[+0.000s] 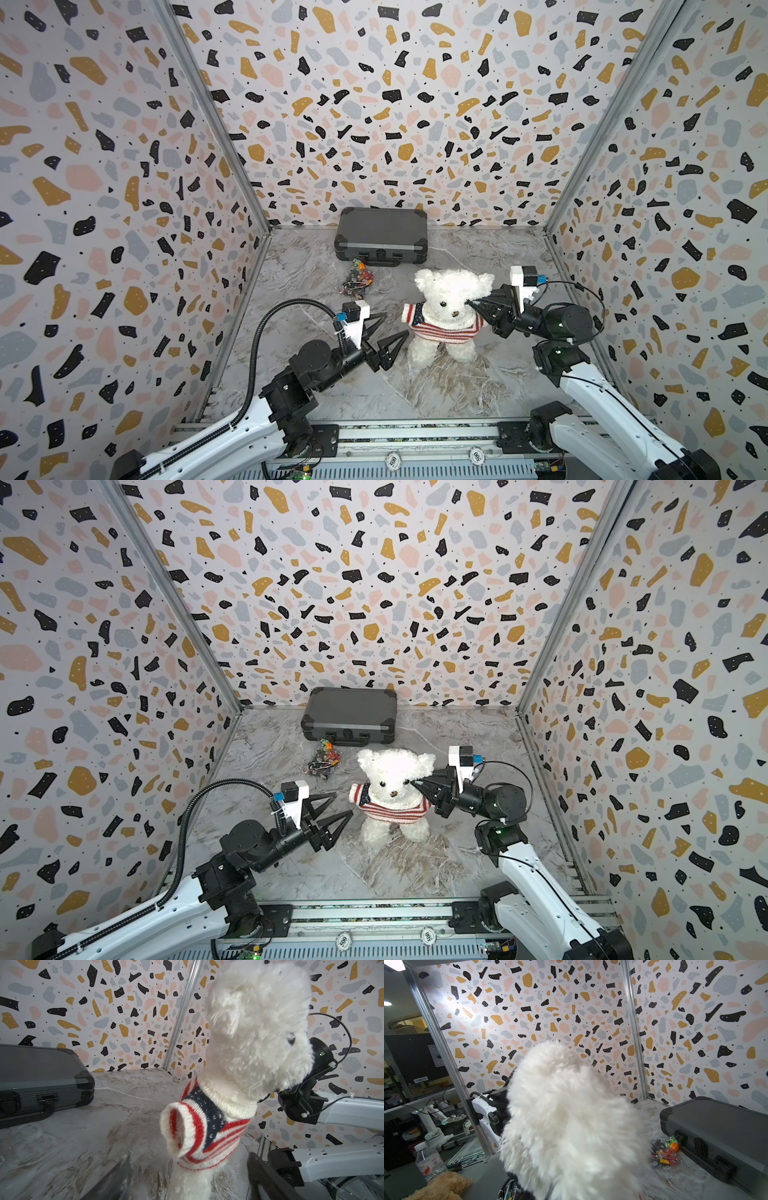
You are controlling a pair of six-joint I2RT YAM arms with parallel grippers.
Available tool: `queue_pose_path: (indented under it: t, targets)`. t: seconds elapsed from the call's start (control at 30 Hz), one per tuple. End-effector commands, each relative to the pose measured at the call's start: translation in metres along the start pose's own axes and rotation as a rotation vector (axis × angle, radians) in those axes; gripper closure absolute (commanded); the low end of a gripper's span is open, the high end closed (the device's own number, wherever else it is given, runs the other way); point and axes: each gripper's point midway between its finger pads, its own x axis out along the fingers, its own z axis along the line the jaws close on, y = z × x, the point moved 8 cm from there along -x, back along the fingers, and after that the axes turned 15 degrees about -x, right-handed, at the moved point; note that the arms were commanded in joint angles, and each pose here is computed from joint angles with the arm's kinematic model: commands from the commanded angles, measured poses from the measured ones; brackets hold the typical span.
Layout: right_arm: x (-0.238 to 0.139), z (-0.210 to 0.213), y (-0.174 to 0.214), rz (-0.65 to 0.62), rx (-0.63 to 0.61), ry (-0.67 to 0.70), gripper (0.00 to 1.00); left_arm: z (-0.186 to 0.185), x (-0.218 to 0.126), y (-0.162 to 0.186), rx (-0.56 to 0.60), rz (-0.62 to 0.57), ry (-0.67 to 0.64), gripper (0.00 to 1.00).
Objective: Dress the teddy bear
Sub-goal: 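Lift the bear upright with the right gripper while the left grasps the other sleeve, then tip the bear onto its back with the right gripper while the left holds the cuff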
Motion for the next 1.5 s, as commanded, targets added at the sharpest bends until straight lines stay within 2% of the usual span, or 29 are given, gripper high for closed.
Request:
queue_pose_path:
  t: [0.0,0.23,0.53,0.67,0.73,0.97,1.1,1.2,1.27,1.33,1.4,1.47]
  targets:
    - [0.003,0.012,-0.04,-0.101,-0.085,-0.067,1.0,-0.013,0.0,-0.009,-0.031,-0.092,0.141,0.01]
    - [0.004,0.015,-0.047,-0.15,-0.064,-0.122,1.0,-0.029,0.011,-0.004,-0.018,-0.074,0.316,0.0]
    - [0.005,0.018,-0.047,-0.172,-0.064,-0.157,1.0,-0.043,0.034,-0.005,0.029,-0.06,0.382,0.01]
    - [0.008,0.018,-0.042,-0.161,-0.057,-0.168,1.0,-0.045,0.039,-0.007,0.026,-0.082,0.397,0.02]
    - [0.009,0.019,-0.041,-0.16,-0.051,-0.172,1.0,-0.046,0.043,-0.008,0.021,-0.087,0.411,0.06]
    - [0.009,0.02,-0.042,-0.169,-0.052,-0.174,1.0,-0.049,0.052,-0.01,0.004,-0.102,0.429,0.44]
    - [0.009,0.018,-0.036,-0.145,-0.046,-0.151,1.0,-0.048,0.047,-0.012,0.003,-0.12,0.418,0.79]
    - [0.008,0.017,-0.03,-0.124,-0.051,-0.121,0.99,-0.047,0.044,-0.014,0.01,-0.127,0.398,0.93]
    - [0.009,0.018,-0.026,-0.1,-0.058,-0.106,0.89,-0.047,0.041,-0.016,0.014,-0.13,0.386,1.0]
    - [0.009,0.018,-0.021,-0.065,-0.064,-0.087,0.72,-0.047,0.039,-0.018,0.024,-0.137,0.364,1.0]
    - [0.007,0.016,-0.012,-0.013,-0.064,-0.04,0.57,-0.044,0.04,-0.022,0.054,-0.127,0.281,1.0]
    - [0.003,0.014,-0.004,0.039,-0.066,0.027,0.47,-0.039,0.039,-0.025,0.091,-0.116,0.184,1.0]
